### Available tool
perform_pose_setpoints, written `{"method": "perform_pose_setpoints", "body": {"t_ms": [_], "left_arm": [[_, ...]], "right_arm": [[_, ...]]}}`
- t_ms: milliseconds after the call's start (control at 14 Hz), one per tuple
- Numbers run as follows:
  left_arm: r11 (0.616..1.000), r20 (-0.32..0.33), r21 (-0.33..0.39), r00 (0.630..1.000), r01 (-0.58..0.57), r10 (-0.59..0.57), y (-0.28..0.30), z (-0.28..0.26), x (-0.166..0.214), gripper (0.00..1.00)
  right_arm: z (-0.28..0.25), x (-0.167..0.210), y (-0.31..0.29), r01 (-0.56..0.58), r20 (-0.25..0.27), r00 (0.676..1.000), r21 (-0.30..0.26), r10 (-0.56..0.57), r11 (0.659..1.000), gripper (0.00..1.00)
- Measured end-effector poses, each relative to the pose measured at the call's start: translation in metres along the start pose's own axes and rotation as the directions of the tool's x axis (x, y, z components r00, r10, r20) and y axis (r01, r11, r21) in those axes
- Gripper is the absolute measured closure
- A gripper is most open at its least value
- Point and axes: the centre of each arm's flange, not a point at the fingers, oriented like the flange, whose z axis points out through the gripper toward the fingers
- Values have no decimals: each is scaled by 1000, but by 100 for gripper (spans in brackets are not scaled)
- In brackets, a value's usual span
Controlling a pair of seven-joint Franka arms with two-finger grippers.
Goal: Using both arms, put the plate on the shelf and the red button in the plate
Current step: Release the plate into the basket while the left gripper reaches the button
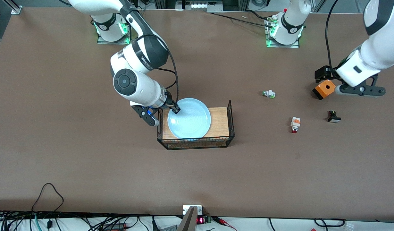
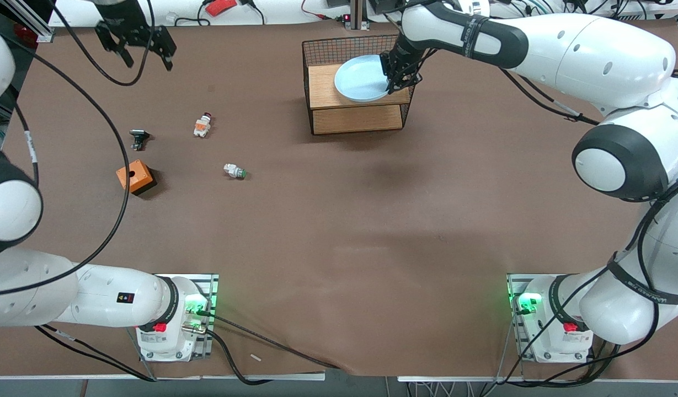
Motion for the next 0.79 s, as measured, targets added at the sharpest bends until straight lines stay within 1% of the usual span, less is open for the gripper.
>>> {"method": "perform_pose_setpoints", "body": {"t_ms": [71, 143, 286, 357, 429, 500, 571, 714, 786], "left_arm": [[1000, 36, -1, 999, 6, -6, -3, 17, 9, 0], [1000, 63, -2, 998, 14, -14, -8, 34, 20, 0], [1000, 68, -8, 997, 21, -20, -21, 70, 46, 0], [1000, 61, -12, 998, 11, -11, -28, 90, 59, 0], [1000, 50, -14, 999, 7, -6, -33, 112, 71, 0], [1000, 31, -16, 1000, 1, 0, -36, 135, 81, 0], [1000, 5, -15, 1000, -6, 6, -35, 158, 88, 0], [999, -53, -13, 998, -34, 33, -27, 197, 95, 0], [998, -75, -10, 995, -63, 62, -24, 214, 96, 0]], "right_arm": [[0, -1, -1, 2, -2, 1000, 5, -2, 1000, 93], [-1, -1, -1, 2, -5, 1000, 10, -2, 1000, 84], [-10, -2, -3, 14, -18, 1000, 24, -14, 1000, 67], [-19, -4, -3, 22, -29, 999, 33, -21, 999, 56], [-30, -6, -2, 28, -39, 999, 45, -26, 999, 47], [-45, -7, 0, 35, -47, 998, 56, -33, 998, 37], [-63, -6, 4, 52, -52, 997, 62, -48, 997, 26], [-100, -2, 19, 110, -71, 992, 51, -106, 993, 5], [-117, 1, 28, 138, -96, 986, 29, -134, 990, 0]]}}
